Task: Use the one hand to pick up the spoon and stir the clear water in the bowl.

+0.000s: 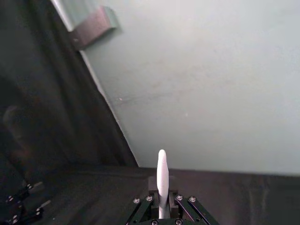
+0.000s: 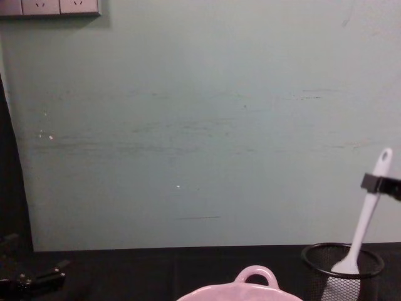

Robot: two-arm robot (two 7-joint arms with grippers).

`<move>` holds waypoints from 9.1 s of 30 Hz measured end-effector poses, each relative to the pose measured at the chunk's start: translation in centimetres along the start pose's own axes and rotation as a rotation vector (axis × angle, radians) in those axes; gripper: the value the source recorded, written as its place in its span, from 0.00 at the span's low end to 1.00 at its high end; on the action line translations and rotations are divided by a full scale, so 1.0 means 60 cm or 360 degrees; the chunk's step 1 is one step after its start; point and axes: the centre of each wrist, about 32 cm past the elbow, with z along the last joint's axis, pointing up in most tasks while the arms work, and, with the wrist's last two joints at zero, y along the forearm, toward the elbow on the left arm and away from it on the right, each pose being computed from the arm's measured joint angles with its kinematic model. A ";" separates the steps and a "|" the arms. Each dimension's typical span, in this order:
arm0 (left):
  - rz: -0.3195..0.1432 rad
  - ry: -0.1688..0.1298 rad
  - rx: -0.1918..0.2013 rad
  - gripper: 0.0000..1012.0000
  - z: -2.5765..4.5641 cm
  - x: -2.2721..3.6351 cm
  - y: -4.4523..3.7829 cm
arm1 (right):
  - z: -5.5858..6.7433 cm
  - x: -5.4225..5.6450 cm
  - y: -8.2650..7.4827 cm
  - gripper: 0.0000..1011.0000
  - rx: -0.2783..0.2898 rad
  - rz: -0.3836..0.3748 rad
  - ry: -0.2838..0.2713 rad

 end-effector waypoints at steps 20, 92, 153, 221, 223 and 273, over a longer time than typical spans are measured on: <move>0.0000 0.0000 0.0000 0.99 0.000 0.0000 0.000 | 0.126 -0.063 0.016 0.11 -0.0010 0.0161 -0.0527; 0.0000 0.0000 0.0000 0.99 0.000 0.0000 0.000 | -0.044 -0.157 0.072 0.11 -0.0185 0.0645 -0.0430; 0.0000 0.0000 0.0000 0.99 0.000 0.0000 0.000 | -0.075 -0.150 0.100 0.11 -0.0123 0.0559 -0.0347; 0.0000 0.0000 0.0000 0.99 0.000 0.0000 0.000 | -0.063 -0.101 0.087 0.11 -0.0038 0.0274 -0.0430; 0.0000 0.0000 0.0000 0.99 0.000 0.0000 0.000 | -0.062 -0.099 0.082 0.11 -0.0036 0.0268 -0.0435; 0.0000 0.0000 0.0000 0.99 0.000 0.0001 0.000 | -0.068 -0.111 0.088 0.11 -0.0029 0.0274 -0.0431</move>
